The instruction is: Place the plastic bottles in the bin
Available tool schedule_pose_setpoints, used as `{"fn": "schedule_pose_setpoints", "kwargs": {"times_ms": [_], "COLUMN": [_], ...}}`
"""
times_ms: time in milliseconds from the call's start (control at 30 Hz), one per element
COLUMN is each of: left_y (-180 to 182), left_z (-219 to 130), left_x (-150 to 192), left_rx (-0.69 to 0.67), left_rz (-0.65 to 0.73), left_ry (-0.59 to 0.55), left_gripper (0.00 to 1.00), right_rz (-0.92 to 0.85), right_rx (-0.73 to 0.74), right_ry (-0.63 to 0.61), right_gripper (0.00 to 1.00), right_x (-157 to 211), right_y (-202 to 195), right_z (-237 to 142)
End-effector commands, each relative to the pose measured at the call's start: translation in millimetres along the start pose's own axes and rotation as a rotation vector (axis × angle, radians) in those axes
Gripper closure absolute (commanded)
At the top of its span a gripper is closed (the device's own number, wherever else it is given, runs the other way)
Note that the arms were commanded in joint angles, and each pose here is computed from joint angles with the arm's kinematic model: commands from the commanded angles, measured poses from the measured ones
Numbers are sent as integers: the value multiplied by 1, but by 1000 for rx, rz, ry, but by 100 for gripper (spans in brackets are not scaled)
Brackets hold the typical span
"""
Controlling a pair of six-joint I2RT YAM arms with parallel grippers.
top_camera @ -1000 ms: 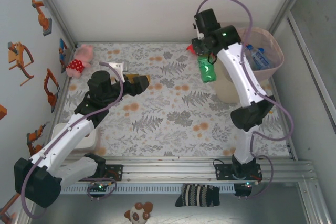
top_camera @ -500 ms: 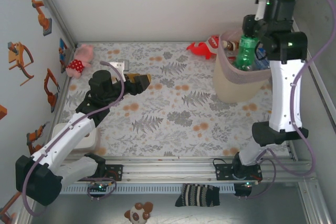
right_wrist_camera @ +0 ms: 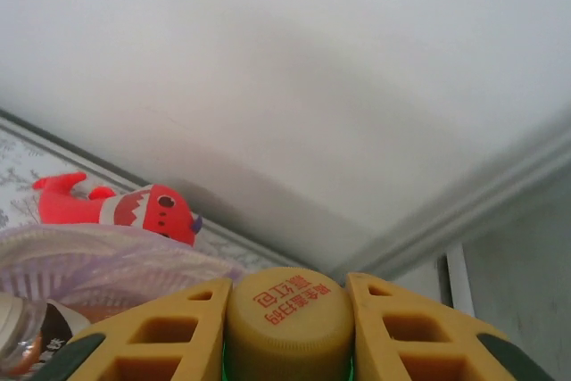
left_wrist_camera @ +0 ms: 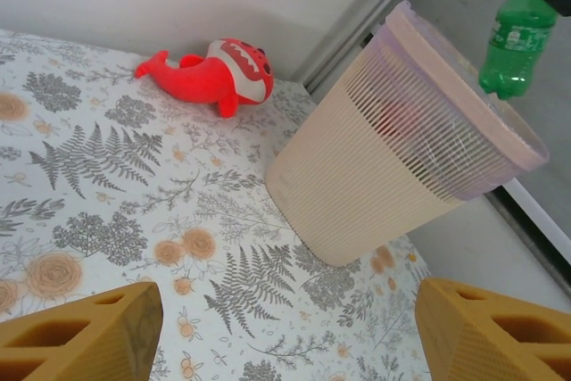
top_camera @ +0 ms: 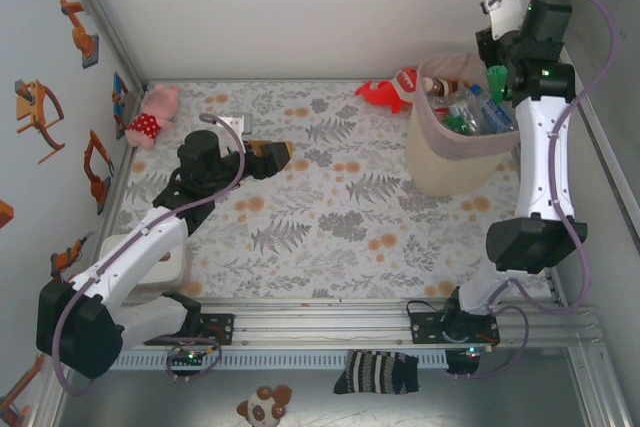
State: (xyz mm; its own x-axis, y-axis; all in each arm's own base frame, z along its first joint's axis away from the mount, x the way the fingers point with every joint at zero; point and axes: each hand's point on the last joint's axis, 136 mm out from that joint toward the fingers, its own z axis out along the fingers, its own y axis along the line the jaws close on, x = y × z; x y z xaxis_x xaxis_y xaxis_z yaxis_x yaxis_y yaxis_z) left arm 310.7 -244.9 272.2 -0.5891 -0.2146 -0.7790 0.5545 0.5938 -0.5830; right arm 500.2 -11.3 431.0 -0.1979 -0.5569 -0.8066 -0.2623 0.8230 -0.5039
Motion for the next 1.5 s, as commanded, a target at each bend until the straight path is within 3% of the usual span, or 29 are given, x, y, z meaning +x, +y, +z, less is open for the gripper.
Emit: {"fn": "schedule_pose_setpoints", "kwargs": {"times_ms": [0,133,367,467,633,833,967,1133,1300,1467], "left_y": [-10,-9,-4,-5,-6,-11,-14,-15,-15,-14], "left_z": [6,10,15,15,14,12,10,9,11,10], "left_x": [-9,-5,-3,-4,-3,-4,-7,-8,-9,-6], "left_rx": [69,79,71,75,79,84,91,98,110,106], "left_rz": [-14,-35,-47,-49,-46,-30,-18,-26,-46,-52], "left_ry": [-5,4,14,13,20,37,35,23,10,14], "left_gripper": [27,27,27,27,27,27,27,27,28,29], "right_rz": [-237,-326,-426,-432,-399,-289,-88,365,784,971], "right_rx": [-63,-150,-160,-175,-166,-103,-60,-10,14,-132], "right_ry": [-177,-192,-182,-174,-183,-239,-244,-253,-104,24], "right_gripper": [86,88,88,78,50,42,45,51,61,68], "right_x": [-28,-11,24,35,34,12,-6,-16,7,16], "right_y": [11,25,39,47,52,45,29,7,-5,15], "right_z": [9,29,58,61,43,5,-14,-22,3,38]}}
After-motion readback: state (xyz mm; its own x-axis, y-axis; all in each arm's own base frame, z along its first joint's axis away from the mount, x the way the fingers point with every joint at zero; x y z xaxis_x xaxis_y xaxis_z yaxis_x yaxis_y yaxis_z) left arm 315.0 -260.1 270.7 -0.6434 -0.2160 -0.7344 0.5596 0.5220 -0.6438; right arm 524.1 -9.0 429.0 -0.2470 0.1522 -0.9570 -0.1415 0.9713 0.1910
